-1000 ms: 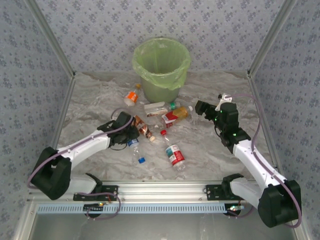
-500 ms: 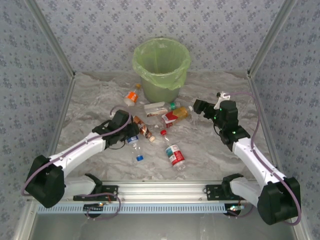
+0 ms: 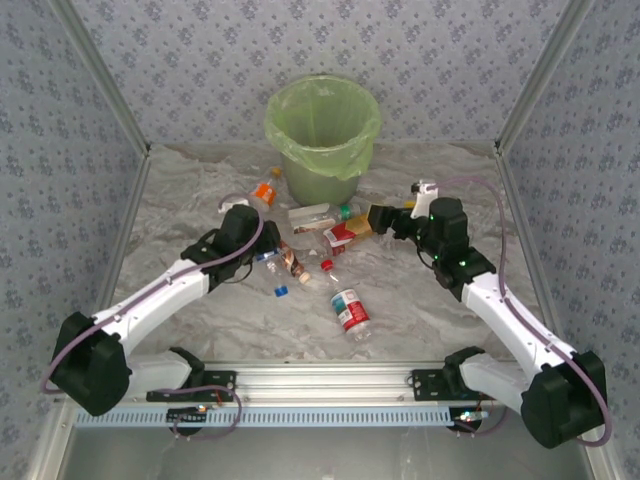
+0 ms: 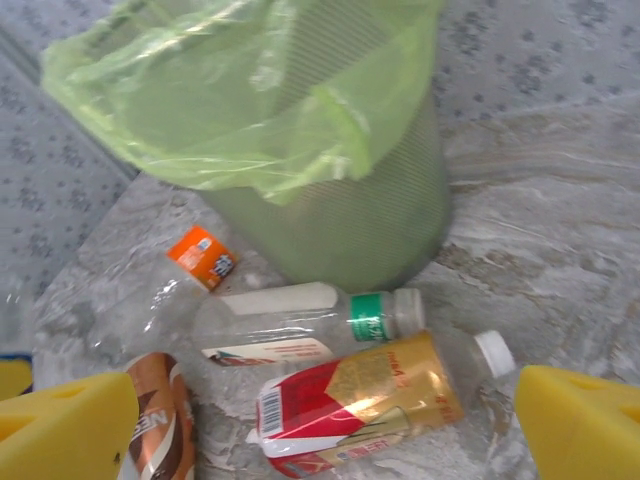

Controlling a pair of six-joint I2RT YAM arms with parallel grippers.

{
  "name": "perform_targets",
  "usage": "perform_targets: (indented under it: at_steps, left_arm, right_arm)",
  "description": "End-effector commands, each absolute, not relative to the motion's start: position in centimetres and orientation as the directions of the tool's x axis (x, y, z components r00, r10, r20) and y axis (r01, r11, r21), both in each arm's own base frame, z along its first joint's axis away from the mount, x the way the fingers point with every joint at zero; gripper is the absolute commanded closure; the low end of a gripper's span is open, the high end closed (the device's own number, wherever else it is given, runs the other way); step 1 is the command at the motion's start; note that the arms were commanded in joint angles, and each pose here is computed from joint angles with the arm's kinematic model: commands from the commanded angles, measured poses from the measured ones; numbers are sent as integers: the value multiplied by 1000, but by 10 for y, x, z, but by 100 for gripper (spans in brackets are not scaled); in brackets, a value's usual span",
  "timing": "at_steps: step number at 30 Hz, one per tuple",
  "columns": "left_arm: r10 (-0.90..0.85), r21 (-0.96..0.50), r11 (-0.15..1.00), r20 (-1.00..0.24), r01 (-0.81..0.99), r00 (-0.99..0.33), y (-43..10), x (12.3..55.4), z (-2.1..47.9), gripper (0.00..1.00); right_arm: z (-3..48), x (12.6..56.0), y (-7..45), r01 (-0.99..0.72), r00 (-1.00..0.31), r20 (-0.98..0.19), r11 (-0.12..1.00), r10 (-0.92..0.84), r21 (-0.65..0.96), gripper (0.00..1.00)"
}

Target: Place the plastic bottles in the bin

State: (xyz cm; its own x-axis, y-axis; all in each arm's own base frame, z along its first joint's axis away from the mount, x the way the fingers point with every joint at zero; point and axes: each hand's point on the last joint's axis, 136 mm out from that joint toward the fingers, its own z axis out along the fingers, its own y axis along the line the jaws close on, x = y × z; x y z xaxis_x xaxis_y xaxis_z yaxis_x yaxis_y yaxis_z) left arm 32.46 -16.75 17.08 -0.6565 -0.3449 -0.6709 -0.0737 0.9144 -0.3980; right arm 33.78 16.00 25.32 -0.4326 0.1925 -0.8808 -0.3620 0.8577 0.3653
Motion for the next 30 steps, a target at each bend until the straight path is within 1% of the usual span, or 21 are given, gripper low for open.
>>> perform_targets:
  at_steps: [1, 4, 8, 13, 19, 30]
  left_arm:
    - [-389, -427, 903, -757, -53, -525, -157, 343, 221, 47]
    - [-425, -448, 892, -774, -69, -469, -144, 349, 237, 47]
    - [-474, -447, 880, -798, -163, -371, -117, 355, 258, 47]
    - [-501, -463, 865, -818, -194, -281, -98, 360, 281, 47]
    - [-502, -487, 865, -840, -122, -206, -100, 376, 316, 46]
    - [-480, -481, 877, -876, -3, -45, -110, 406, 393, 46]
  right_arm:
    - [269, 331, 177, -450, -403, -909, 843, 105, 297, 1]
    - [274, 327, 184, -479, -392, -917, 834, 77, 275, 1]
    - [277, 326, 189, -486, -387, -920, 833, 67, 265, 1]
    - [276, 326, 190, -484, -390, -919, 837, 53, 254, 1]
    - [280, 325, 190, -485, -380, -923, 837, 59, 253, 1]
    - [281, 320, 187, -478, -376, -924, 842, 60, 250, 1]
